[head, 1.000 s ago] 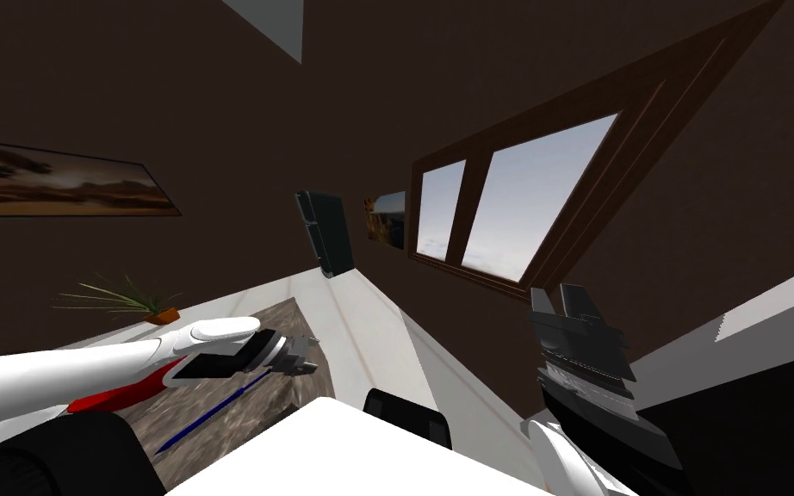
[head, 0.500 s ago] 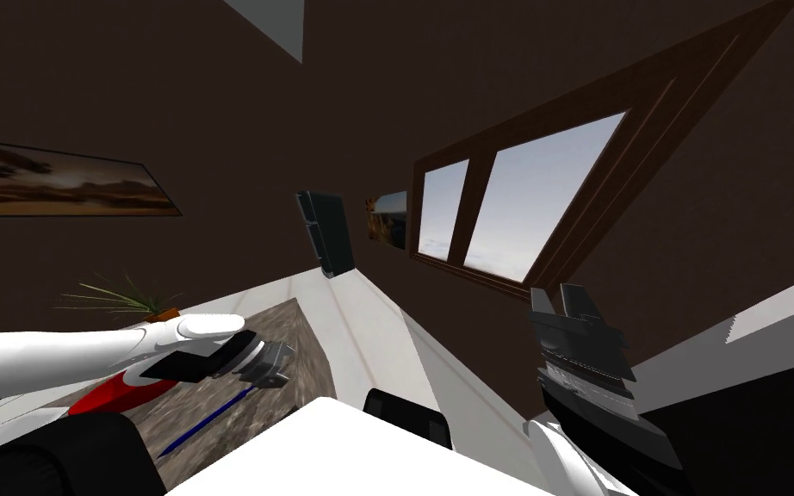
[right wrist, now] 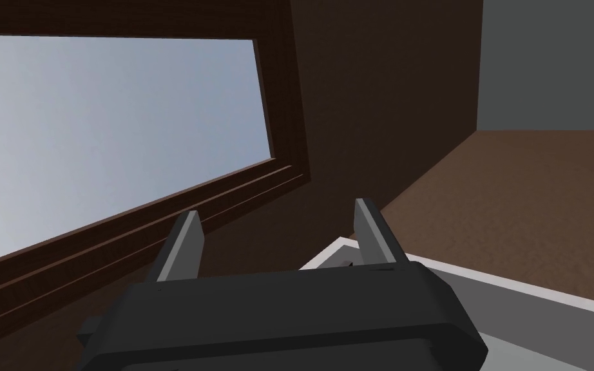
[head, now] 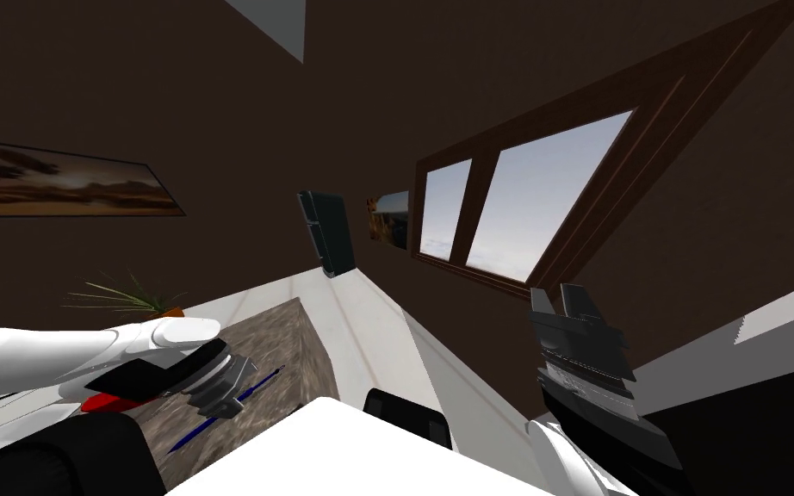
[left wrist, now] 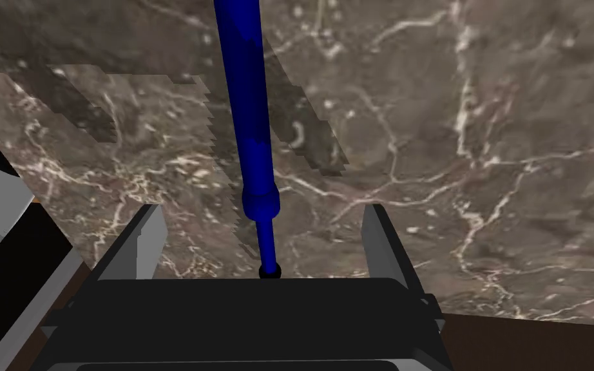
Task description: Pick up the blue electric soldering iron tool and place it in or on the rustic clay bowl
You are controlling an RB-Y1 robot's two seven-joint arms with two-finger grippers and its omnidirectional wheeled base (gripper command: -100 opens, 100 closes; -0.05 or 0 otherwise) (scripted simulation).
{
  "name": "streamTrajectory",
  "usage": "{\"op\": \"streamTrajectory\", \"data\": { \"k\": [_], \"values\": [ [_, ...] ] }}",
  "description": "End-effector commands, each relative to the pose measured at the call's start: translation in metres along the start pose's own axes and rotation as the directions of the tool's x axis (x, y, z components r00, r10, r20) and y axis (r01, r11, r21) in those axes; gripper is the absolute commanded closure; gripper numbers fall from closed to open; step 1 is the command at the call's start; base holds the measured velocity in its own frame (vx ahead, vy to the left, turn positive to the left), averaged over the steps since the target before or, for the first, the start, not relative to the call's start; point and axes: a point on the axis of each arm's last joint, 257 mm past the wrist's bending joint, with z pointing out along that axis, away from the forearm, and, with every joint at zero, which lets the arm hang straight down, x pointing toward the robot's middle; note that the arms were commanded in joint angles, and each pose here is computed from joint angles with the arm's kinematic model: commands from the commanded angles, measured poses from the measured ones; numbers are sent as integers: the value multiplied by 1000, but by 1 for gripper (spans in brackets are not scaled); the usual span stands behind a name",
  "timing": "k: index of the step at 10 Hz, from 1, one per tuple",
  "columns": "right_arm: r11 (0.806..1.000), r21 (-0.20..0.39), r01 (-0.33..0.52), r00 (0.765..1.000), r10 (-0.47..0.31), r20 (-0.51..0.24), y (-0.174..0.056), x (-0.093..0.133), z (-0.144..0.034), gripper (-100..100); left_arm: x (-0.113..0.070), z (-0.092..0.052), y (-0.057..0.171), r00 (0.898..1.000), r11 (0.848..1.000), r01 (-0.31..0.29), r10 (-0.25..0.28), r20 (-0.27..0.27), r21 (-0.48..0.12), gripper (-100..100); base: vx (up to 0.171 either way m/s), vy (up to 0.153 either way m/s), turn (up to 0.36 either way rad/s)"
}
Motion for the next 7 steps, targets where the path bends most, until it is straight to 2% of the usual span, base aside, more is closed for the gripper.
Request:
{"op": "streamTrajectory", "data": {
  "k": [1,2,3,4,7],
  "values": [
    [1000,0,0,1000,0,0,0,0,0,0,19,-5,-2,999,1000,16,-16,-40,3,-100,-12,19,11],
    [1000,0,0,1000,0,0,0,0,0,0,14,-3,-2,999,1000,16,-16,-30,5,-100,-6,8,2],
    [1000,0,0,1000,0,0,0,0,0,0,15,-3,-2,999,1000,16,-16,-31,4,0,0,0,0],
    [1000,0,0,1000,0,0,0,0,0,0,26,7,-7,999,1000,29,-29,-30,4,-100,16,-7,-90],
    [1000,0,0,1000,0,0,0,0,0,0,43,21,-15,998,999,49,-49,-30,4,-100,33,-2,-79]
  ]
}}
